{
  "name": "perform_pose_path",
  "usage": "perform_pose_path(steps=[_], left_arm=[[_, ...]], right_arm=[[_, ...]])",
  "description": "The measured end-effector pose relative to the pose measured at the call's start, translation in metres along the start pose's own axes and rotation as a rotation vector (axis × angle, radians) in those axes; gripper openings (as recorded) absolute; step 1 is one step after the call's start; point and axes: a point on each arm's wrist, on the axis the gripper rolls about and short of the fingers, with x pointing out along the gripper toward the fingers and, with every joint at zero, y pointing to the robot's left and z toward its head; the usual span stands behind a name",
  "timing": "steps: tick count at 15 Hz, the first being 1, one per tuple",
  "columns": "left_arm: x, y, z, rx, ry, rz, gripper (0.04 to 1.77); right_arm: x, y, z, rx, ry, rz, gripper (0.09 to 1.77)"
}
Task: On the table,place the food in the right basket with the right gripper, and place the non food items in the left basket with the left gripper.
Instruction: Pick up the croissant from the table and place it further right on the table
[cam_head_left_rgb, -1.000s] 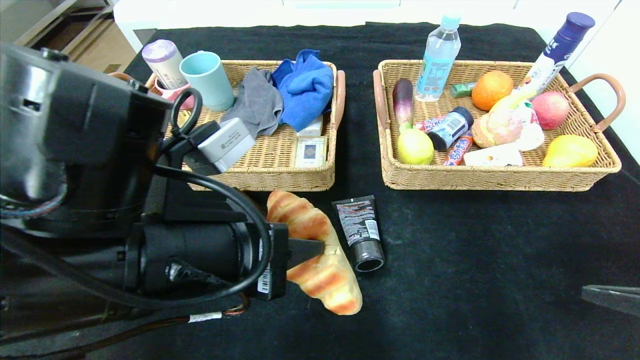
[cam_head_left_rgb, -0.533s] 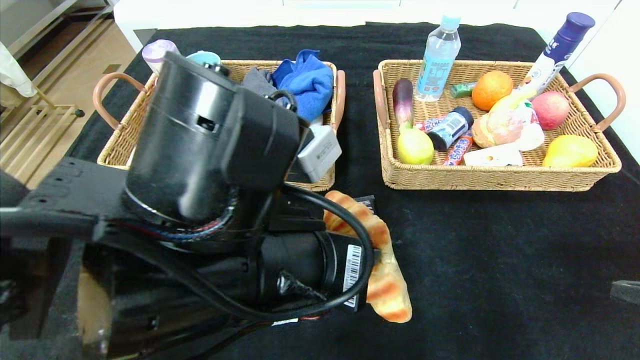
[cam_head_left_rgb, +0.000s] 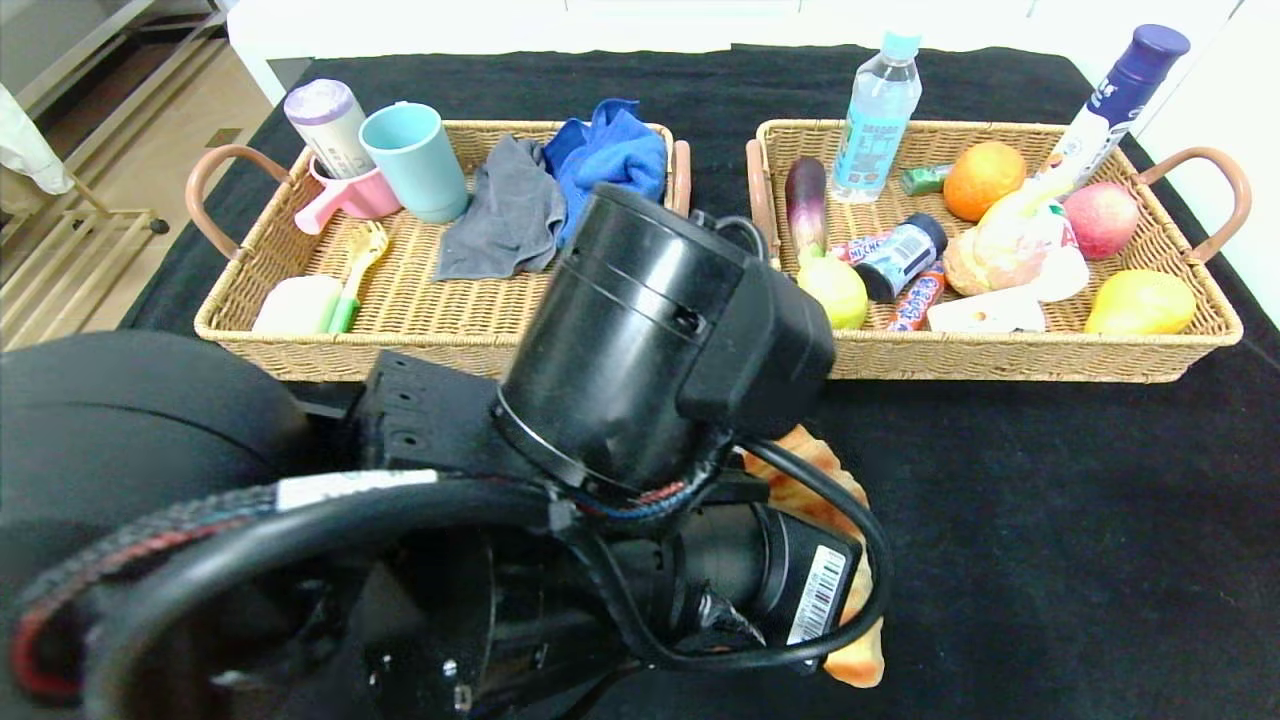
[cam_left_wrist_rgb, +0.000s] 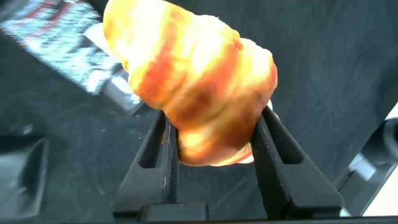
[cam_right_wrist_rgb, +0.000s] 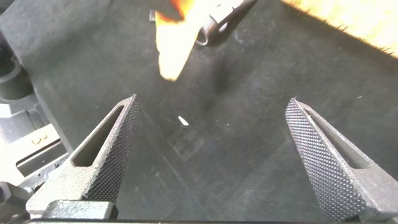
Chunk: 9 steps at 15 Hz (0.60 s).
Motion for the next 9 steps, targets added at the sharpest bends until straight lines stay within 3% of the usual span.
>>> perform_pose_path(steps=[9], left_arm=[[0.035,-0.014,-0.003,0.051,-0.047,-0.033,0.75]], right_arm=[[-0.014,0.004,0.006,0.002,-0.019,-0.038,1.71]])
